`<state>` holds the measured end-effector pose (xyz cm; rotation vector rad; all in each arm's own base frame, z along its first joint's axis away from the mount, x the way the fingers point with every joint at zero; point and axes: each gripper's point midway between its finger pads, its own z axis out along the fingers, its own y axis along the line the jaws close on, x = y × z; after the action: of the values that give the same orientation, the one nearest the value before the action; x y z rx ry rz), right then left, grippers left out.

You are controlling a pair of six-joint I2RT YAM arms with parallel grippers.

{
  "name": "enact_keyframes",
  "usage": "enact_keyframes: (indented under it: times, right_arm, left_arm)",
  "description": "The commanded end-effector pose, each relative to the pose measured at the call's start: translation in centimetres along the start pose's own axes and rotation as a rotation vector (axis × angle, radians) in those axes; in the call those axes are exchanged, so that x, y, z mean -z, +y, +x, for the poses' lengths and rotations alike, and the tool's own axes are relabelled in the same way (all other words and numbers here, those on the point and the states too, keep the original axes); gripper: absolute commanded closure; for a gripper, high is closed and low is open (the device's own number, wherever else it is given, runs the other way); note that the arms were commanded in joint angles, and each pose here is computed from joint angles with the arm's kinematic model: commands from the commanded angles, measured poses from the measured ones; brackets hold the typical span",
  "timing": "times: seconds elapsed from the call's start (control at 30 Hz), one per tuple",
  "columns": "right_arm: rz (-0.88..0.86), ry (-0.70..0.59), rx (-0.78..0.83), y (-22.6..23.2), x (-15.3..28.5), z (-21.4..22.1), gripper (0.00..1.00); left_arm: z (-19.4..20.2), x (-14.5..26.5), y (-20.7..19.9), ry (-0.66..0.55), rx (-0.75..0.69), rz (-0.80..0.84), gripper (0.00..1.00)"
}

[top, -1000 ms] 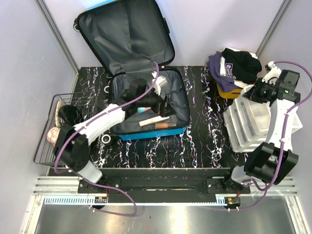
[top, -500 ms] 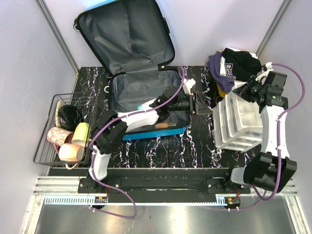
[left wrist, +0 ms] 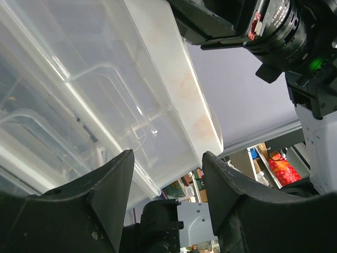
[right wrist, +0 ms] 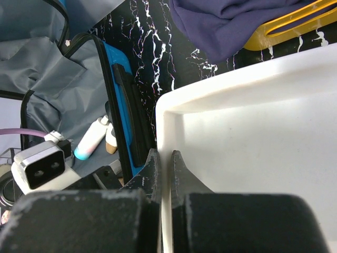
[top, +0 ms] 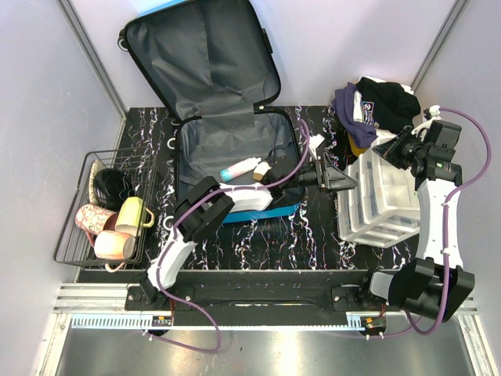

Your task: Open, take out, and arrange the luggage

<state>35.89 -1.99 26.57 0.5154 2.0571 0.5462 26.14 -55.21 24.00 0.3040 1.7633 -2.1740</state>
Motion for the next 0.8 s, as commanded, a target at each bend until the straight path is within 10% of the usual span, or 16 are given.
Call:
enact_keyframes:
  times: [0.0,0.77]
  right_arm:
    - [-0.059,0.005,-0.08,1.6,0.4,0.3,1.0]
    - [-0.066,0.041,-0.117,1.4,0.1,1.8,1.0]
  left_arm:
    - [-1.0,-1.4,-4.6,-0.035,-0.048,0.151,0.41]
    - [-1.5,-4.2,-1.8,-0.076,0.077,0.105,0.37]
